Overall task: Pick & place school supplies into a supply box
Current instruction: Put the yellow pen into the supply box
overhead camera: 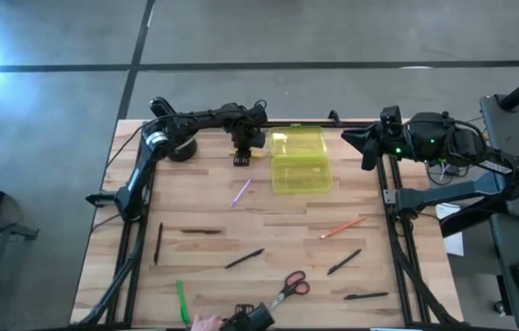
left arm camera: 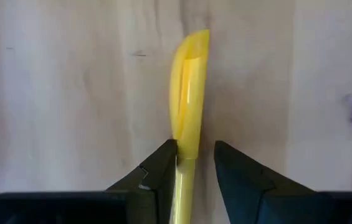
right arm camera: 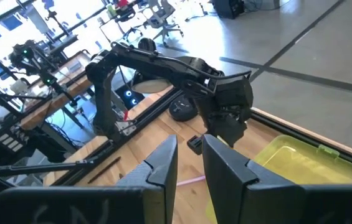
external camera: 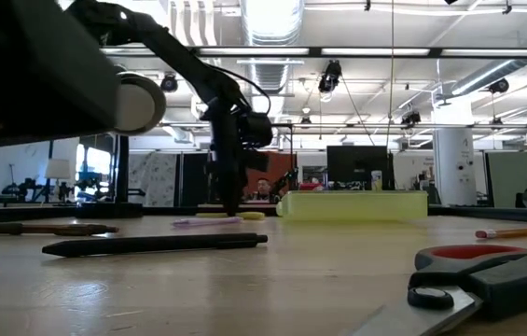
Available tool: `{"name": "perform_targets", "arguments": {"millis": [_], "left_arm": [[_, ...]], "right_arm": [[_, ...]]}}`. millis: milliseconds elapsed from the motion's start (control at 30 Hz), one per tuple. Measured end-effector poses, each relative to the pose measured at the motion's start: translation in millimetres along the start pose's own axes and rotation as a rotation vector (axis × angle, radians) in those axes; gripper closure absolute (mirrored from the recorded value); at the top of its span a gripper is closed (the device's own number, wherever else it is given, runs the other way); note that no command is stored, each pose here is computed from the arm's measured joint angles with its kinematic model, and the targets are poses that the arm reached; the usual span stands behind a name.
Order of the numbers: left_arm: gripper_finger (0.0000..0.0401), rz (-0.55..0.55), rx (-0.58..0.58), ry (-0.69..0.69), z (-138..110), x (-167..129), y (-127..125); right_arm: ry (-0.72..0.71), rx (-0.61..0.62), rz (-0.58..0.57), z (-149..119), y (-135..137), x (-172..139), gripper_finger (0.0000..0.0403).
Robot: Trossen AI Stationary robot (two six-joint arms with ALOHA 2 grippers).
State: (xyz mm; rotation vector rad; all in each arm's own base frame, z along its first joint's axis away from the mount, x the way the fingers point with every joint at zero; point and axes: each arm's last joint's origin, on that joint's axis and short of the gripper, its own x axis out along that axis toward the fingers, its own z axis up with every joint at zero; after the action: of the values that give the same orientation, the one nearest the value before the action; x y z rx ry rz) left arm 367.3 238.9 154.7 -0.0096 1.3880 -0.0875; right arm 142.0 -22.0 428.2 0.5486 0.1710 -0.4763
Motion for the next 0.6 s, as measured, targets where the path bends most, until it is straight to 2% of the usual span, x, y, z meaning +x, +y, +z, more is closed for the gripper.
{"name": "perform_targets", "arguments": {"millis": [267,600], "left_arm": [[0.0384,-0.058,-0.05,0.034,0,2,-11],[0.0389,-0.059,-0.025,0.05,12,1,-32]], "right_arm": [[0.008,0.01,0.019,0,1,0,0.0335],[-0.01,0.018,0.062,2,5,-1,0.0335]]}}
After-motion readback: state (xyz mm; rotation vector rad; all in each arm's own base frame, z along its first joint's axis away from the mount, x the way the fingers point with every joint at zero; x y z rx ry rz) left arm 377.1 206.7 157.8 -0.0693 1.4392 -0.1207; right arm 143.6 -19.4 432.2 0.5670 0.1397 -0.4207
